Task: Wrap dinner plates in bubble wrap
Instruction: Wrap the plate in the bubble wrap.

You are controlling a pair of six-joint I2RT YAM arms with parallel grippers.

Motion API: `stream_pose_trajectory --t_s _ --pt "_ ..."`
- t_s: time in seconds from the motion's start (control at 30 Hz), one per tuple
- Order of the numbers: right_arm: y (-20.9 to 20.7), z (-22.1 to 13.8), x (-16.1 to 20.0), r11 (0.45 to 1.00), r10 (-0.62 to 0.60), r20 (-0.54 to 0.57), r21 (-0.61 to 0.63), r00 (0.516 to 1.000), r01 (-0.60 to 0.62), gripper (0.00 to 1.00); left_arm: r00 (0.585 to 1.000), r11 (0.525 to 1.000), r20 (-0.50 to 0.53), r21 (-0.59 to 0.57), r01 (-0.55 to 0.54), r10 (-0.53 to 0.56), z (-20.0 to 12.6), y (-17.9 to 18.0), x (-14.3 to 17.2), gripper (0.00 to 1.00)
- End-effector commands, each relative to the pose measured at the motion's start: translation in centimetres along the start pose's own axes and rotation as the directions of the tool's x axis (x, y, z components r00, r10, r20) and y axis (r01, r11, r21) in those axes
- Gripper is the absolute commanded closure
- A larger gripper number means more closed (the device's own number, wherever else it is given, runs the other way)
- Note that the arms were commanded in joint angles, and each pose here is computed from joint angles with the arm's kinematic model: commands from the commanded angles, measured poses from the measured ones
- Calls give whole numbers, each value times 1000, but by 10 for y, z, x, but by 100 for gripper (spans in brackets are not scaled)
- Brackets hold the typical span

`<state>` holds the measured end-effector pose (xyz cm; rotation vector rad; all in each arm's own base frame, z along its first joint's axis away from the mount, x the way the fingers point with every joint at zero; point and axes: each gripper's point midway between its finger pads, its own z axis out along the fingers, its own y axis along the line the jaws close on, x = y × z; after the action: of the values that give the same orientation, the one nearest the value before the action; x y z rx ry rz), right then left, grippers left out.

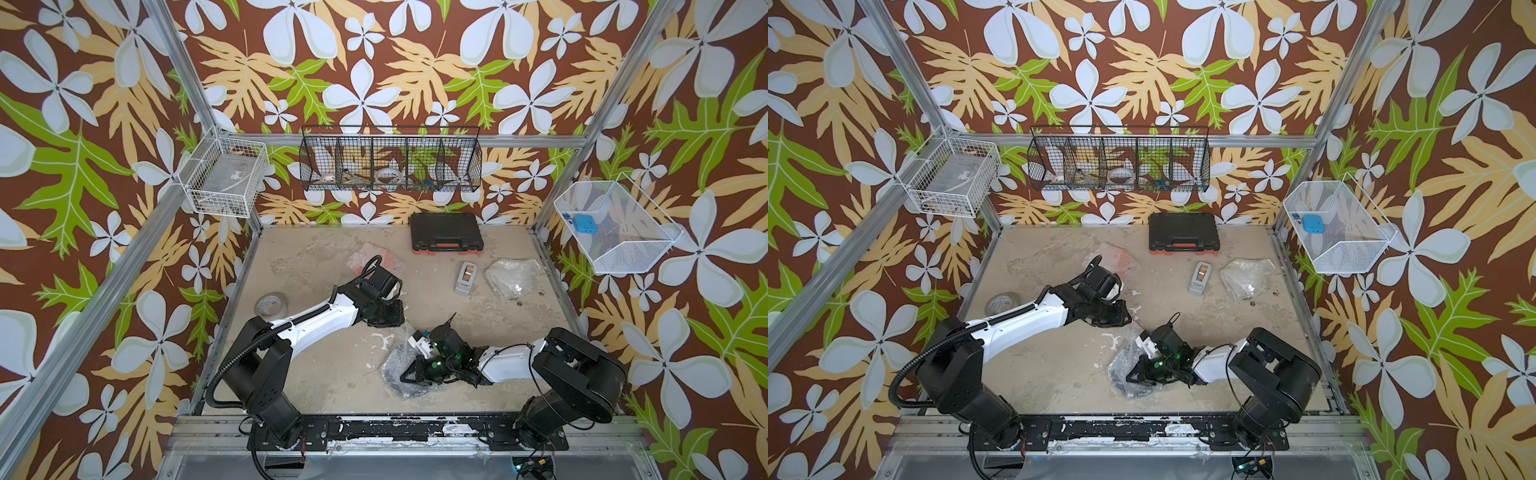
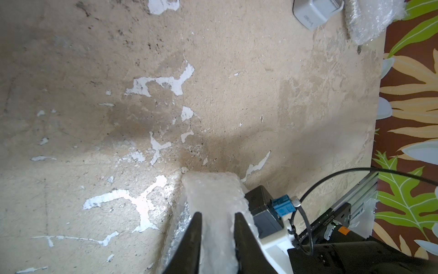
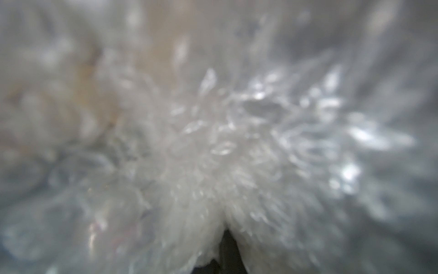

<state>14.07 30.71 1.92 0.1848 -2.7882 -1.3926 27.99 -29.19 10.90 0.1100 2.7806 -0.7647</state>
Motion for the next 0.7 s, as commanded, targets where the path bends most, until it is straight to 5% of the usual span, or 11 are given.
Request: stream_pose_trajectory --t_s 0.0,0.23,0.67 --pt "-34 0 12 988 83 -14 134 996 -81 100 1000 1000 5 21 0 0 -1 -5 -1 83" --pt "-32 -1 11 988 84 -7 133 996 -82 100 1000 999 -18 47 8 -7 -5 -6 10 100" --pt "-34 1 10 987 89 -4 131 996 -88 100 958 938 -257 284 197 -124 28 1 127 100"
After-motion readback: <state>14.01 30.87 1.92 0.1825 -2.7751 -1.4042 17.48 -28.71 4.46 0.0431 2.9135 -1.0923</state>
